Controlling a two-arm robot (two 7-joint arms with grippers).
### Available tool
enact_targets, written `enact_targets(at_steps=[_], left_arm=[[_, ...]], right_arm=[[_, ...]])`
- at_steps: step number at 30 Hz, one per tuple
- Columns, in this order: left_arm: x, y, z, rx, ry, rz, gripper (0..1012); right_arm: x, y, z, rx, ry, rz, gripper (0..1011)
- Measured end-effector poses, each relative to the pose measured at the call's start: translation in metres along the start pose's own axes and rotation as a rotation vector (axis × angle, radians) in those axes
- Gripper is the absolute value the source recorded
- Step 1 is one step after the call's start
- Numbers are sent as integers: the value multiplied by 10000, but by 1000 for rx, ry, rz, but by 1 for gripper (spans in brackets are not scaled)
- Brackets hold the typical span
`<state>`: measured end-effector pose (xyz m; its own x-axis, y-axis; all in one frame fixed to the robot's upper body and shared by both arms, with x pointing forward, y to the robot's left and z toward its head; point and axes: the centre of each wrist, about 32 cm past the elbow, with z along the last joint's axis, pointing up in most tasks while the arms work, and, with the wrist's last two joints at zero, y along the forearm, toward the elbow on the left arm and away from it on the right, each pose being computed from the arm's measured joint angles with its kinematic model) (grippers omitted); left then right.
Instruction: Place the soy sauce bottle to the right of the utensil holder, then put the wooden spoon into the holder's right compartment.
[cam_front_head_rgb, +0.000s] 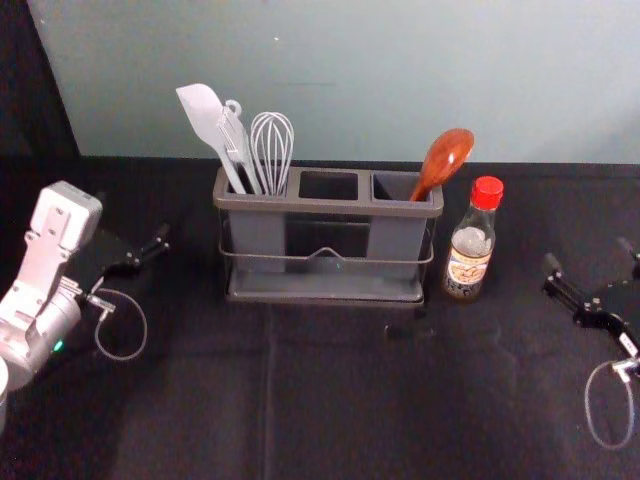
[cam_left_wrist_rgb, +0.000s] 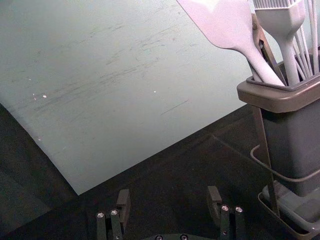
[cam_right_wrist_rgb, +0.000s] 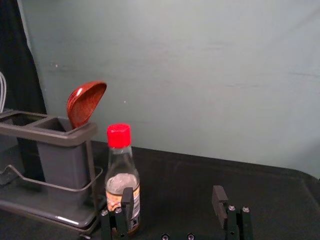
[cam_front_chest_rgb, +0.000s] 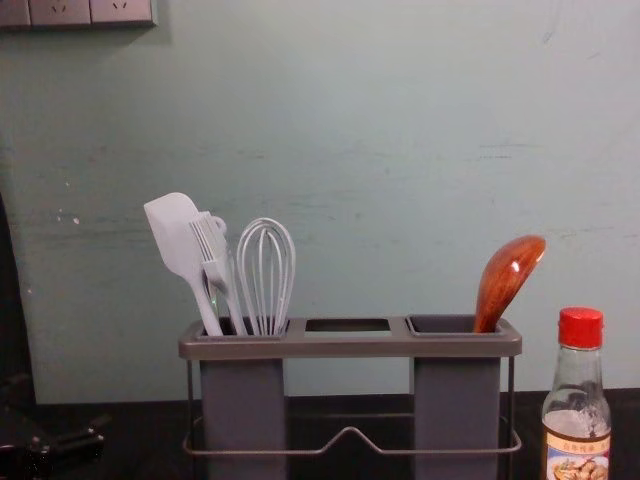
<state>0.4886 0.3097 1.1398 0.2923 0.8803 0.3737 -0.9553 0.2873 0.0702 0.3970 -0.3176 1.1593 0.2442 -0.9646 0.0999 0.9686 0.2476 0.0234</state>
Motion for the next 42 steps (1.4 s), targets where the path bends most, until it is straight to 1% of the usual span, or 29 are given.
enact_targets(at_steps=[5, 15, 42], left_arm=[[0, 0, 0, 0, 0, 0, 1005], [0, 0, 0, 0, 0, 0, 1005], [0, 0, 0, 0, 0, 0, 1005]], right_arm=[[-58, -2, -78, -8, 0, 1, 1002], [-106, -7, -150, -18, -4, -3, 1002], [-114, -4, -162, -26, -4, 2, 1002]])
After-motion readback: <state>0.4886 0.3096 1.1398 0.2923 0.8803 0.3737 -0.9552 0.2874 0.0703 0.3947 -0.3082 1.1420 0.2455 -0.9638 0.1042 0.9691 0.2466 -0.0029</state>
